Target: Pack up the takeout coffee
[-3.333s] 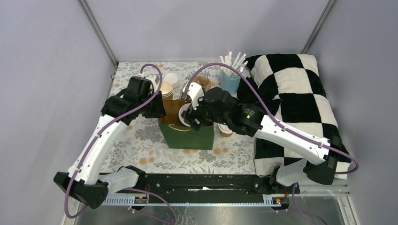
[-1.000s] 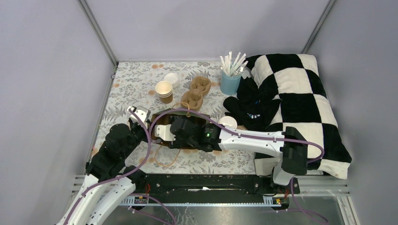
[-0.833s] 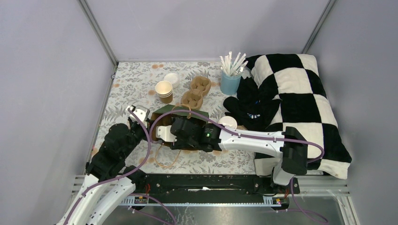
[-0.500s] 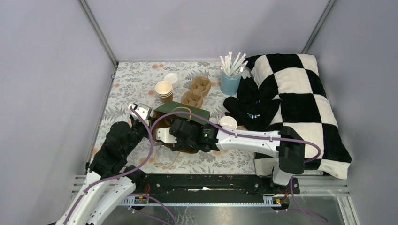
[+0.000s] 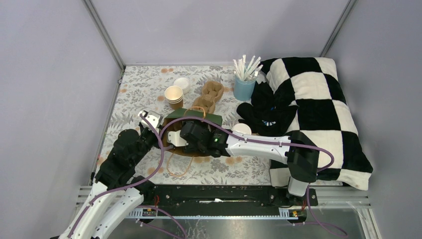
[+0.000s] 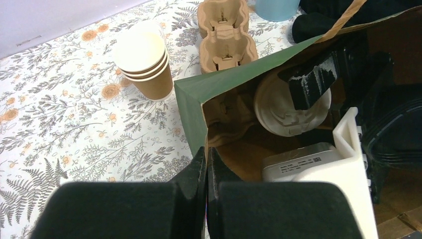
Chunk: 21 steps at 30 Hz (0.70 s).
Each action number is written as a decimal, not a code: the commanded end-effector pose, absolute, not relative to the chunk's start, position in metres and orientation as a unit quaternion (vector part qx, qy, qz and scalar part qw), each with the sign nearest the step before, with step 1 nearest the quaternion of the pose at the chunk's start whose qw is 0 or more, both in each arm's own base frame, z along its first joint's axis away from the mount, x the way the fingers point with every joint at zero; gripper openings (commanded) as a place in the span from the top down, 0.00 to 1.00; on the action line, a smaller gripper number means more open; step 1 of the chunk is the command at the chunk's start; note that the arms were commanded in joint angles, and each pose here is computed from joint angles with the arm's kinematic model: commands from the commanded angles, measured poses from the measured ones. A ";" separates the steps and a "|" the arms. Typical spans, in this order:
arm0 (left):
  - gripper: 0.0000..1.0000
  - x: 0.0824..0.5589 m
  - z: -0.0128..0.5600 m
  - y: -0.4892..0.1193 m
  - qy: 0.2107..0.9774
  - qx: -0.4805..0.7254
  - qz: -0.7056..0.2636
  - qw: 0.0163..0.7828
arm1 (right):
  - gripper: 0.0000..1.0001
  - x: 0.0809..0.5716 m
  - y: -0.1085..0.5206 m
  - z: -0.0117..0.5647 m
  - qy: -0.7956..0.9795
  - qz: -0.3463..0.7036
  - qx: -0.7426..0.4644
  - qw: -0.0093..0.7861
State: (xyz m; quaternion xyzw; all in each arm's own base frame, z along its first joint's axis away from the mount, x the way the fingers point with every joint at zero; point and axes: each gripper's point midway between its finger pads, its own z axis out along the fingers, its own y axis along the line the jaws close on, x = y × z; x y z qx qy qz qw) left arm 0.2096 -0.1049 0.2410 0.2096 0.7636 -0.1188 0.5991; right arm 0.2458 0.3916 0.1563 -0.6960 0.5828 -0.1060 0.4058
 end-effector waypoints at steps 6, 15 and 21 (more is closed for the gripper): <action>1.00 0.210 0.250 -0.106 0.750 0.215 -0.119 0.614 | 0.50 0.266 0.382 0.153 0.574 -0.142 -0.690 0.417; 1.00 0.210 0.251 -0.107 0.752 0.215 -0.122 0.612 | 0.51 0.276 0.380 0.147 0.588 -0.120 -0.676 0.427; 1.00 0.209 0.257 -0.107 0.751 0.210 -0.126 0.613 | 0.51 0.277 0.378 0.137 0.590 -0.118 -0.683 0.414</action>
